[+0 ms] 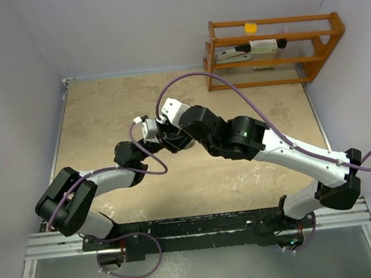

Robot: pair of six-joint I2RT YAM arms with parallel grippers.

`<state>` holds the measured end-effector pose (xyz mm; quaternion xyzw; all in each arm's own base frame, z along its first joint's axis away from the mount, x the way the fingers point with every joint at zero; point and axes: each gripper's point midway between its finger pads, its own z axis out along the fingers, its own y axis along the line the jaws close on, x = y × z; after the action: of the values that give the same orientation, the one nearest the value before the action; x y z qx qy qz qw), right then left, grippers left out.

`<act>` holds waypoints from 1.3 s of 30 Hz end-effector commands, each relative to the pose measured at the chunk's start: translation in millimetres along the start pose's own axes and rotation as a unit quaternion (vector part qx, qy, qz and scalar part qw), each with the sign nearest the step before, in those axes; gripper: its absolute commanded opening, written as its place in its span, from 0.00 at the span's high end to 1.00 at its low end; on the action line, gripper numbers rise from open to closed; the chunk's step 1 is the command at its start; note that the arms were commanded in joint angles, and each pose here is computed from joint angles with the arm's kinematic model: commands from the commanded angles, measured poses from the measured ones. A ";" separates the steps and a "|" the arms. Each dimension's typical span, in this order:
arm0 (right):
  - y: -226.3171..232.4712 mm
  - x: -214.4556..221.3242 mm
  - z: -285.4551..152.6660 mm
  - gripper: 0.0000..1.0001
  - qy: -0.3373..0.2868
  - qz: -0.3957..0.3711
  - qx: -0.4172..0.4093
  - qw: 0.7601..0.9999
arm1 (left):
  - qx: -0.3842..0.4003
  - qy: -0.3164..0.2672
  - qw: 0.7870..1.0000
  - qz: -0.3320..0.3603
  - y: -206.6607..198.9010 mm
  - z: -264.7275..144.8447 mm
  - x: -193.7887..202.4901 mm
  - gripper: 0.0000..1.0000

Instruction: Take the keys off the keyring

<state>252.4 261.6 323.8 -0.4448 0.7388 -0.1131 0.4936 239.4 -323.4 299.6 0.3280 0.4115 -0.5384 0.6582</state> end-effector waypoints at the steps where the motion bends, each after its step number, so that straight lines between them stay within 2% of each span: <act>1: -16.2 -10.8 -11.1 1.00 -0.025 0.018 0.024 0.999 | 0.018 -0.040 0.999 0.021 -5.2 5.0 -23.8 0.68; 11: -13.6 -10.9 -10.2 1.00 -0.026 0.018 0.022 0.999 | 0.008 -0.049 0.999 0.020 -2.4 4.5 -26.0 0.74; 21: -10.1 -10.7 -7.6 1.00 -0.027 0.018 0.020 0.999 | -0.003 -0.065 0.998 0.020 0.5 4.5 -33.0 0.76; 30: -9.8 -10.6 -7.4 1.00 -0.028 0.020 0.020 0.999 | -0.012 -0.069 0.997 0.013 2.9 2.9 -32.1 0.87; 33: -9.5 -10.3 -7.5 1.00 -0.027 0.020 0.019 0.999 | -0.011 -0.077 0.997 0.013 1.9 2.5 -35.0 0.87; 39: -9.7 -10.0 -7.2 1.00 -0.026 0.021 0.020 0.999 | -0.007 -0.084 0.996 0.013 -0.3 2.5 -38.9 0.81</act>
<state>251.5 265.2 322.5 -0.4454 0.7370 -0.1095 0.4964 248.0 -321.3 301.8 0.2926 0.4246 -0.5466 0.6598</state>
